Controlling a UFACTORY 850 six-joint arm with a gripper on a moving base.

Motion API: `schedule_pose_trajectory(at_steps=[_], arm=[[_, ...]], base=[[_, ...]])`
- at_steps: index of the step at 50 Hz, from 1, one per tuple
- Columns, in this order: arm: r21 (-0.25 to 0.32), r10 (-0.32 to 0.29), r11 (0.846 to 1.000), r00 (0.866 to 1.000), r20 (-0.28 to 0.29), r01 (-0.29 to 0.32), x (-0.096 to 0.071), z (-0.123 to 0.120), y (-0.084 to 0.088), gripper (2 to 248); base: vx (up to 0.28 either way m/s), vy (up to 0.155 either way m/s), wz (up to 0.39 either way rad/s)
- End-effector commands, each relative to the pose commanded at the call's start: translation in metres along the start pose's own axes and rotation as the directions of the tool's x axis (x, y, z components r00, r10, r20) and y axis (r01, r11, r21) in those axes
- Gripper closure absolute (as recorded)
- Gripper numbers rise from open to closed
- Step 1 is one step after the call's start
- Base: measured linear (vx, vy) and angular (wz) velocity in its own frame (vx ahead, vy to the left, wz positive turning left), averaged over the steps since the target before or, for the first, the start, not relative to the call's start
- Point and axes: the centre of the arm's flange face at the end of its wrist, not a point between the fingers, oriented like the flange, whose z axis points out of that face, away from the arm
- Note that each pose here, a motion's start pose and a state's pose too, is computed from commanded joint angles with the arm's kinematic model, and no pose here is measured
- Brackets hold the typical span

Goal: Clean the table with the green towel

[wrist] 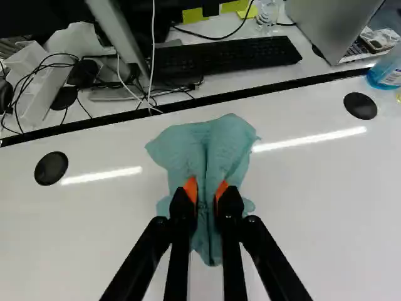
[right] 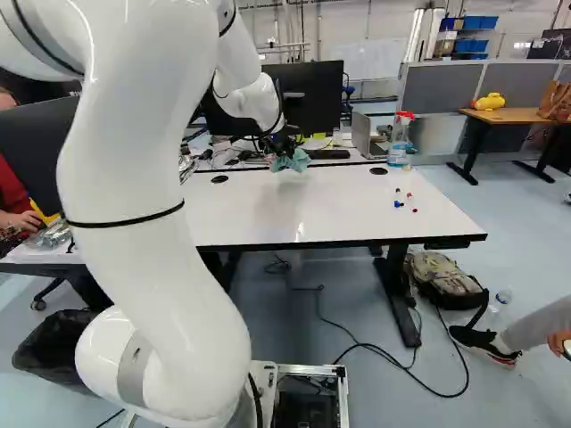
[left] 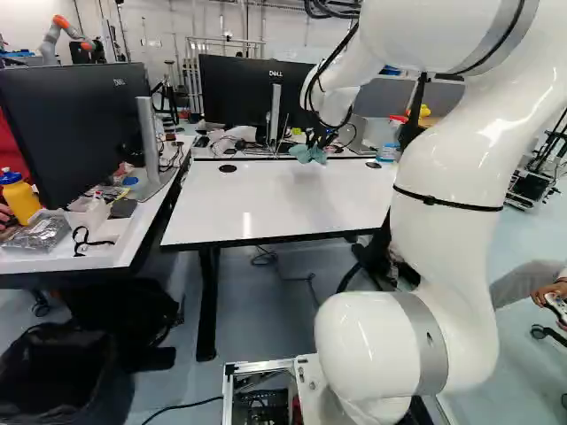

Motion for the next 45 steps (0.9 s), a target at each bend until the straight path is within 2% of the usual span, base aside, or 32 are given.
schedule_pose_trajectory(at_steps=[34, 45], arm=[[0.002, -0.001, 1.0, 0.999, -0.036, 0.001, 0.046, 0.047, -0.002, 199], [0.003, -0.002, 1.0, 0.999, -0.041, 0.002, 0.05, 0.052, -0.003, 199]], base=[[0.0, 0.0, 0.0], [0.0, 0.0, 0.0]])
